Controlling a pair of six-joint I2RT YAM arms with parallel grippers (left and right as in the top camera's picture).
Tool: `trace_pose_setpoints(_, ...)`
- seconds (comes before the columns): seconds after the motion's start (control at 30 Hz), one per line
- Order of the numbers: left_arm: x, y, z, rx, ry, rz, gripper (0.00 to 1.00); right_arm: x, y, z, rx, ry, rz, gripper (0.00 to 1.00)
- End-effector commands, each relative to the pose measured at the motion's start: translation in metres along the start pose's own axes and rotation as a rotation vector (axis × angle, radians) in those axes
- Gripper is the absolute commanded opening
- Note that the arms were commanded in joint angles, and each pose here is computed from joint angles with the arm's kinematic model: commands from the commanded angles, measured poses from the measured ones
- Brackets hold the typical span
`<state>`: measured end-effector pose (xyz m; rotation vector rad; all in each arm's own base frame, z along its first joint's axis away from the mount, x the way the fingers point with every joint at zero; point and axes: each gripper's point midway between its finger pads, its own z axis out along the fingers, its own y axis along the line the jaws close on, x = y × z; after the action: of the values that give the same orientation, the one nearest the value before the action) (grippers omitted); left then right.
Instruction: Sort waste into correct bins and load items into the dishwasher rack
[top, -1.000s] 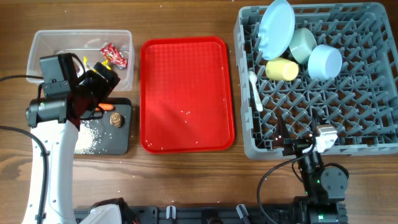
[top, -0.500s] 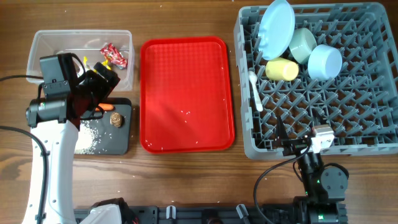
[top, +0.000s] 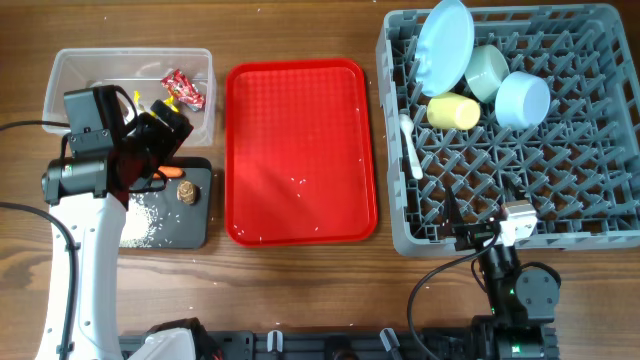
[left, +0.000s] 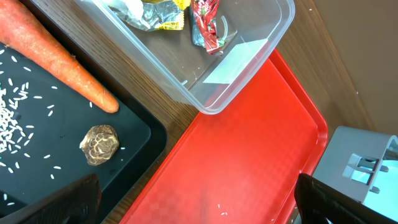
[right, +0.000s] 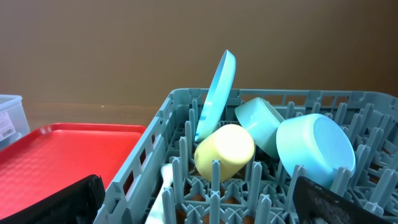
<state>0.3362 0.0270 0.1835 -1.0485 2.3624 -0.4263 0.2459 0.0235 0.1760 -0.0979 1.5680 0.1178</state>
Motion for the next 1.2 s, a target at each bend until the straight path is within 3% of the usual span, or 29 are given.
trace_pose_setpoints(0.0,-0.006,-0.003,-0.005,0.01,-0.021,-0.011,1.0,-0.002,0.002,-0.001,-0.012,-0.01,-0.014,1.0)
trace_pose_setpoints(0.23,-0.007,-0.001,-0.005,0.0,-0.029,-0.01,1.0,-0.002,0.002,-0.001,-0.012,-0.01,-0.014,1.0)
trace_pose_setpoints(0.37,-0.025,0.018,-0.011,-0.109,-0.137,-0.012,1.0,-0.002,0.002,-0.001,-0.012,-0.01,-0.014,1.0)
trace_pose_setpoints(0.5,-0.028,0.01,-0.038,-0.058,-0.206,-0.003,1.0,-0.002,0.002,-0.001,-0.012,-0.011,-0.014,1.0)
trace_pose_setpoints(0.87,0.006,-0.029,-0.117,0.166,-0.317,0.111,1.0,-0.002,0.002,-0.001,-0.012,-0.01,-0.014,1.0)
trace_pose_setpoints(1.17,0.031,-0.023,-0.121,0.252,-0.347,0.151,1.0,-0.002,0.002,-0.001,-0.012,-0.01,-0.014,1.0)
